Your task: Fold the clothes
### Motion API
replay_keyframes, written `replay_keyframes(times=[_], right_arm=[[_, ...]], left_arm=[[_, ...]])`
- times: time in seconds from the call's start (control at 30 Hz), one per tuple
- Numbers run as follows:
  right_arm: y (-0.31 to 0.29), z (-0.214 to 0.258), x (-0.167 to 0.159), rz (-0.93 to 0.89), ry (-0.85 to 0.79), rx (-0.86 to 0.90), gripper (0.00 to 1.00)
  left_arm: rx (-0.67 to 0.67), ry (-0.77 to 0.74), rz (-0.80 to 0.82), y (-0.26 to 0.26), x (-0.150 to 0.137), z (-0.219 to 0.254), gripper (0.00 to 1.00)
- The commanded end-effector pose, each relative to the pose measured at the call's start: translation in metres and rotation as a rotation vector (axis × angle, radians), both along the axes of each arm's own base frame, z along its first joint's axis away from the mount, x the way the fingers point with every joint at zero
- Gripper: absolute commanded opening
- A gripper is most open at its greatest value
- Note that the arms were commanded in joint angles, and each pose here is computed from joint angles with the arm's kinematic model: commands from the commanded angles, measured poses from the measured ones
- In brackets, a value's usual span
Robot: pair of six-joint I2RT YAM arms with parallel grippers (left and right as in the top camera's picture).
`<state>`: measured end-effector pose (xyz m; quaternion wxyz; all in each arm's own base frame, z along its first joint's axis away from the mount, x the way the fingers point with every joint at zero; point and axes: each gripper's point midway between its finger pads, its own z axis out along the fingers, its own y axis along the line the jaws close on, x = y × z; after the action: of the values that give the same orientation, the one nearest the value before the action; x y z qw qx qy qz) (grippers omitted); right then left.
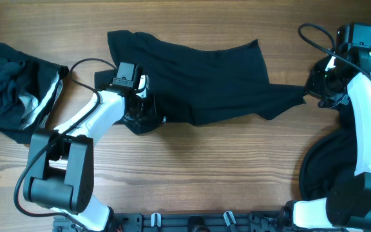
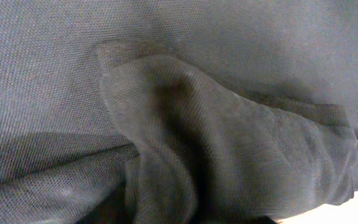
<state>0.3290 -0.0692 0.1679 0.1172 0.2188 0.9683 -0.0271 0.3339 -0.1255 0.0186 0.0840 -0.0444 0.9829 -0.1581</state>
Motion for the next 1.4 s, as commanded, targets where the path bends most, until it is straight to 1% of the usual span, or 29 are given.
replay_keyframes(times=[0.0, 0.03, 0.1, 0.17, 0.27, 0.3, 0.33, 0.4, 0.43, 0.53, 0.57, 0.67, 0.7, 0.83, 0.9, 1.0, 1.07, 1.17, 1.2, 1.27, 1.3, 1.37], right_arm=[[-0.008, -0.005, -0.001, -0.006, 0.02, -0.028, 0.04], [-0.008, -0.004, -0.001, -0.006, 0.019, -0.028, 0.04], [-0.008, -0.005, -0.001, -0.006, 0.02, -0.027, 0.04], [-0.004, -0.005, 0.0, 0.0, 0.017, -0.009, 0.04], [0.009, -0.004, 0.005, 0.035, -0.008, 0.062, 0.04], [0.012, -0.002, 0.007, 0.042, -0.023, 0.081, 0.04], [0.014, 0.0, 0.008, 0.049, -0.033, 0.091, 0.04], [0.025, 0.018, 0.016, 0.108, -0.103, 0.136, 0.04], [0.03, 0.038, 0.019, 0.127, -0.163, 0.149, 0.04], [0.031, 0.087, 0.014, 0.139, -0.273, 0.122, 0.04], [0.032, 0.109, 0.009, 0.145, -0.313, 0.111, 0.04], [0.039, 0.153, -0.007, 0.186, -0.409, 0.101, 0.04], [0.041, 0.173, -0.015, 0.19, -0.453, 0.089, 0.04], [0.046, 0.234, -0.042, 0.204, -0.605, 0.046, 0.04], [0.048, 0.263, -0.053, 0.211, -0.693, 0.021, 0.04], [0.046, 0.287, -0.056, 0.209, -0.766, -0.015, 0.04], [0.044, 0.288, -0.047, 0.21, -0.778, -0.021, 0.04], [0.042, 0.271, -0.013, 0.252, -0.73, -0.004, 0.04], [0.041, 0.262, 0.003, 0.264, -0.708, 0.007, 0.04], [0.035, 0.243, 0.042, 0.269, -0.681, 0.02, 0.04], [0.029, 0.23, 0.078, 0.266, -0.687, 0.02, 0.04], [0.021, 0.223, 0.118, 0.246, -0.737, 0.021, 0.04]], left_arm=[[-0.026, -0.008, -0.013, -0.006, -0.001, 0.004, 0.08], [-0.028, -0.02, -0.014, -0.006, 0.001, 0.005, 0.04], [-0.023, -0.062, -0.062, -0.007, 0.008, 0.017, 0.04], [0.006, -0.097, -0.042, 0.0, 0.017, 0.044, 0.04], [0.037, -0.215, 0.024, 0.023, 0.037, 0.113, 0.04], [0.025, -0.297, 0.063, 0.035, 0.046, 0.153, 0.04], [0.022, -0.323, 0.075, 0.04, 0.048, 0.167, 0.04], [0.012, -0.427, 0.114, 0.053, 0.052, 0.213, 0.04], [0.018, -0.514, 0.107, 0.061, 0.051, 0.244, 0.04], [0.03, -0.677, 0.134, 0.08, 0.044, 0.312, 0.04], [0.032, -0.751, 0.163, 0.091, 0.038, 0.344, 0.04], [0.038, -0.892, 0.203, 0.105, 0.016, 0.407, 0.04], [0.038, -0.95, 0.214, 0.108, 0.002, 0.432, 0.04], [0.036, -1.088, 0.211, 0.106, -0.037, 0.482, 0.04], [0.037, -1.133, 0.209, 0.106, -0.051, 0.494, 0.04], [0.037, -1.143, 0.206, 0.105, -0.056, 0.497, 0.04], [0.039, -1.115, 0.206, 0.106, -0.045, 0.49, 0.04], [0.036, -1.016, 0.196, 0.105, -0.007, 0.461, 0.04], [0.038, -0.967, 0.194, 0.106, 0.014, 0.445, 0.04], [0.059, -0.919, 0.169, 0.108, 0.058, 0.418, 0.04], [0.075, -0.922, 0.13, 0.107, 0.098, 0.4, 0.04], [0.059, -0.979, 0.072, 0.101, 0.148, 0.386, 0.04]])
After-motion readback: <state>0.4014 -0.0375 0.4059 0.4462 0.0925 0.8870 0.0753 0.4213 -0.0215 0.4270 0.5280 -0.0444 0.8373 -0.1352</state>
